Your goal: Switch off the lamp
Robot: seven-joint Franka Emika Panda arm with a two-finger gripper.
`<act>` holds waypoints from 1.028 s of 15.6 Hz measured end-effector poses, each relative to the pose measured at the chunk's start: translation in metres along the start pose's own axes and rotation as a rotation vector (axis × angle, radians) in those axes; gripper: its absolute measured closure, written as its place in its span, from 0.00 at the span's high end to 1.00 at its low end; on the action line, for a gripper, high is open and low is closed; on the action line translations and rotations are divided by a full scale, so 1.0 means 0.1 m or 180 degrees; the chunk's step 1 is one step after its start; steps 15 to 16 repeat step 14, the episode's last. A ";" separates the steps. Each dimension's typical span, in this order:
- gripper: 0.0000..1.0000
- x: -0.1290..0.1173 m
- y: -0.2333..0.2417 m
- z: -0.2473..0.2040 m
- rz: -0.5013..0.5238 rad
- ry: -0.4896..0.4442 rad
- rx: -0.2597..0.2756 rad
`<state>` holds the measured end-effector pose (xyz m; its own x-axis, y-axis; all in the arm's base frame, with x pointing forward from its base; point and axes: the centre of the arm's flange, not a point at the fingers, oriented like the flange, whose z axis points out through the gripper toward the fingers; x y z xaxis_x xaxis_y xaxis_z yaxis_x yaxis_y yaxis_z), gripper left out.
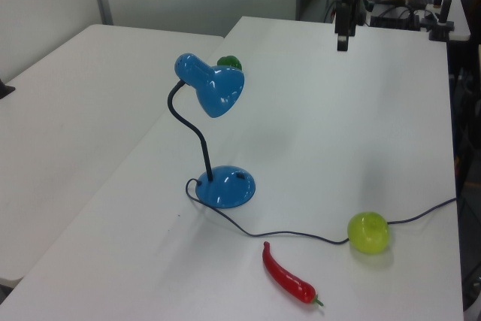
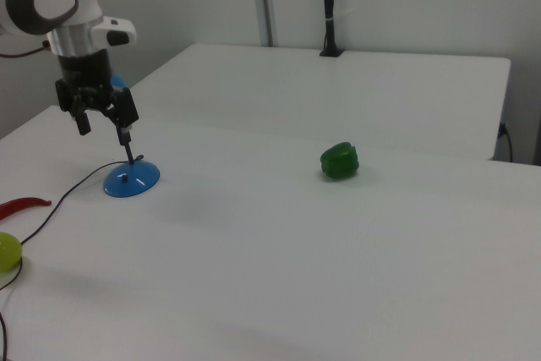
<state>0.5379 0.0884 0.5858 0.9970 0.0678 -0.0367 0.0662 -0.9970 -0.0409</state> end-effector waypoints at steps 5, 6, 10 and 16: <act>1.00 0.02 0.05 -0.09 0.0031 0.0078 0.0008; 1.00 0.05 0.05 -0.09 0.0006 0.0133 0.0012; 1.00 0.18 0.07 -0.10 -0.0246 0.0373 -0.0012; 1.00 0.21 0.19 -0.10 -0.0277 0.0404 -0.0023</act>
